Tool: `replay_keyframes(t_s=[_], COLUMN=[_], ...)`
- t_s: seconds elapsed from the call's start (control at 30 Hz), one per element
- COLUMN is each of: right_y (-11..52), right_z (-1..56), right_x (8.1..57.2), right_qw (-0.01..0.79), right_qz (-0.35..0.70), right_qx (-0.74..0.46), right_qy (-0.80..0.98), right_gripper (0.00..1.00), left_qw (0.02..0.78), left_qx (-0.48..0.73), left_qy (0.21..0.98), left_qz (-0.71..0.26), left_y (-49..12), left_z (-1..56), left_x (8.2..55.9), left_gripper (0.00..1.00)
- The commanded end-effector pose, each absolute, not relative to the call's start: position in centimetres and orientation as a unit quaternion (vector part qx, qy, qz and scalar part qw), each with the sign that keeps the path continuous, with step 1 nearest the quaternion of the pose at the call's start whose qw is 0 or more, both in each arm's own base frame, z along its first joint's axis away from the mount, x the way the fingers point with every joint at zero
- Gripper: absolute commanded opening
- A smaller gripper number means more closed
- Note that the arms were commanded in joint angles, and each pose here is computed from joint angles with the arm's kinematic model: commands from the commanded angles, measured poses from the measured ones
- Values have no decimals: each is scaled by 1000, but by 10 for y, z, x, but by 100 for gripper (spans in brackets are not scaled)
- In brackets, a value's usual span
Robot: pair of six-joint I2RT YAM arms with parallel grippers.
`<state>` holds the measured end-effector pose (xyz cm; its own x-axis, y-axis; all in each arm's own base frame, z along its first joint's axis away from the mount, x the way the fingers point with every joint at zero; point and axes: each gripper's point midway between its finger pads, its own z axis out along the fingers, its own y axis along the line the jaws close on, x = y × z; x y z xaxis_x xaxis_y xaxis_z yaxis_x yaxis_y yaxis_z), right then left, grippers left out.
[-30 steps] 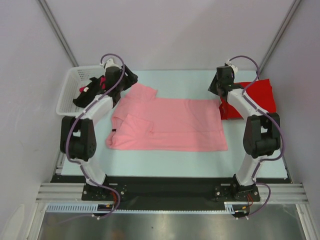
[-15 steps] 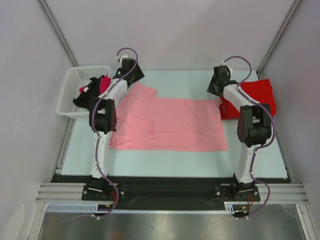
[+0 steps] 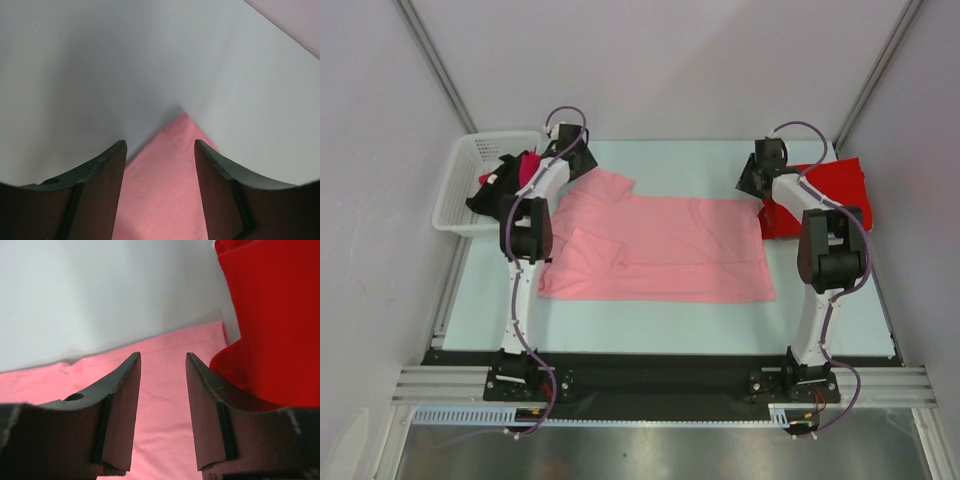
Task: Fold and stack the t-shirts
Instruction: Fold the tshirt
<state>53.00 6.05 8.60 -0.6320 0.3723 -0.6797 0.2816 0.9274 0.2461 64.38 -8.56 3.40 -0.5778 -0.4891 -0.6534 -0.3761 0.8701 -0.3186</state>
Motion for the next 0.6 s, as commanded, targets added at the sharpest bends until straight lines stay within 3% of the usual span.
replay_keyframes(t_s=[0.0, 0.17, 0.47, 0.57], right_y=[62, 65, 65, 63], right_z=[102, 95, 97, 91], right_x=[537, 539, 538, 537], right_qw=[405, 391, 391, 383], right_qz=[62, 60, 69, 52], right_qx=[172, 167, 166, 165], right_qy=[896, 903, 903, 908], right_gripper=[46, 45, 45, 45], left_qw=[388, 364, 332, 331], left_qx=[-255, -253, -235, -235], left_qy=[883, 894, 907, 907], left_qz=[-69, -64, -110, -114], left_y=[-81, -78, -96, -98], left_z=[40, 30, 14, 13], left_x=[646, 641, 637, 636], left_gripper=[62, 64, 52, 40])
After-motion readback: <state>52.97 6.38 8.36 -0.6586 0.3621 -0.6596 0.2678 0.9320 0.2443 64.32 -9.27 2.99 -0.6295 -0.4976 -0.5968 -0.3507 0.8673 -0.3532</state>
